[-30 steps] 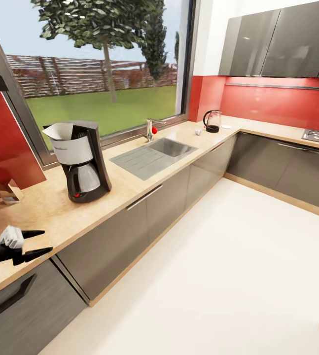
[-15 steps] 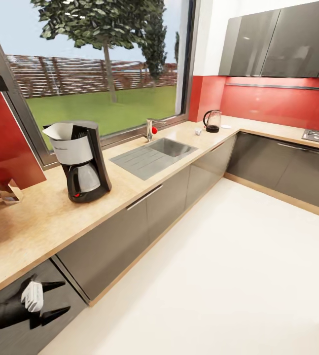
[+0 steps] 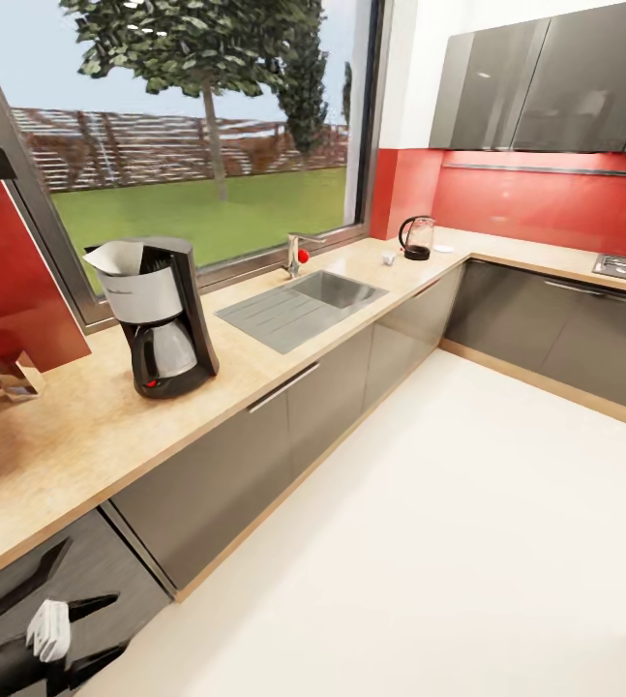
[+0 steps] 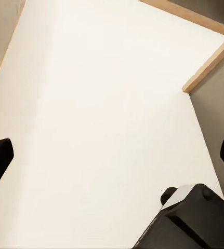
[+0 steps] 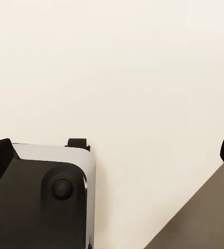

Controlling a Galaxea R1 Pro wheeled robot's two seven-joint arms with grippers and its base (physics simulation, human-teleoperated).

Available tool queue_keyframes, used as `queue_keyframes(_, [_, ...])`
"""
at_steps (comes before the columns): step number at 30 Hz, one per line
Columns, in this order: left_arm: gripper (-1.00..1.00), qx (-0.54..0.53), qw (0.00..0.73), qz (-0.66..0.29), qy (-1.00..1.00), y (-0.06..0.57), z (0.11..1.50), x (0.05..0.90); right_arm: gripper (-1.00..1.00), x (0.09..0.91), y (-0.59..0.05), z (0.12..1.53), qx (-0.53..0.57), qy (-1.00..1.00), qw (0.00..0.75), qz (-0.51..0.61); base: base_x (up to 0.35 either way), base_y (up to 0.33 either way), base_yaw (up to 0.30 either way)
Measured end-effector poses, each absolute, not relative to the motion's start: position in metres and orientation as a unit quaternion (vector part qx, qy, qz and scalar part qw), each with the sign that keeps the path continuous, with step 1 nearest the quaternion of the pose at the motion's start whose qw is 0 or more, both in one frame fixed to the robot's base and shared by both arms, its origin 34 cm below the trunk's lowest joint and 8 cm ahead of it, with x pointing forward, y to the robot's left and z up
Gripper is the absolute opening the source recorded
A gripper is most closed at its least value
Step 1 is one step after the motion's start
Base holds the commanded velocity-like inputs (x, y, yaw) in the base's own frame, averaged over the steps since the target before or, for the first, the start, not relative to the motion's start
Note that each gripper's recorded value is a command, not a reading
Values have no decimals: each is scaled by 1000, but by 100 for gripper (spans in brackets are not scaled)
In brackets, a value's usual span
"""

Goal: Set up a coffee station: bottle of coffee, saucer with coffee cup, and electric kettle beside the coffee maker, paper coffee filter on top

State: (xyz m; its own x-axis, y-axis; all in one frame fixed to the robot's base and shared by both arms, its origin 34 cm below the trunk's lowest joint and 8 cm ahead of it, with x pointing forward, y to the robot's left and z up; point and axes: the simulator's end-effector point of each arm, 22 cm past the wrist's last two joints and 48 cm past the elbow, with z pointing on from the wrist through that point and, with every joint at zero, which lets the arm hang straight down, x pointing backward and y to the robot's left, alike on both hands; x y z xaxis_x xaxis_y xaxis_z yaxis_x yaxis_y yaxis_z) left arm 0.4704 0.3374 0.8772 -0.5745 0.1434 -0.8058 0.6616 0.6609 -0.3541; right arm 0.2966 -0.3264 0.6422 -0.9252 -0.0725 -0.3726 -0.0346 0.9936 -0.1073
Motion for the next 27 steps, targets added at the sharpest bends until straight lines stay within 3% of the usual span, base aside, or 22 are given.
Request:
queue_keyframes(12, [100,185,382,-366,828,333,847,442,100,299,-326,643,-23,979,195,-48,0,0,0])
queue_keyframes(15, [100,183,395,-331,837,341,837,449,100,301,-326,644,-22,979,196,-49,0,0,48])
queue_keyframes(27, [100,113,384,-289,869,344,778,422,100,300,-326,643,-22,979,195,-49,0,0,254])
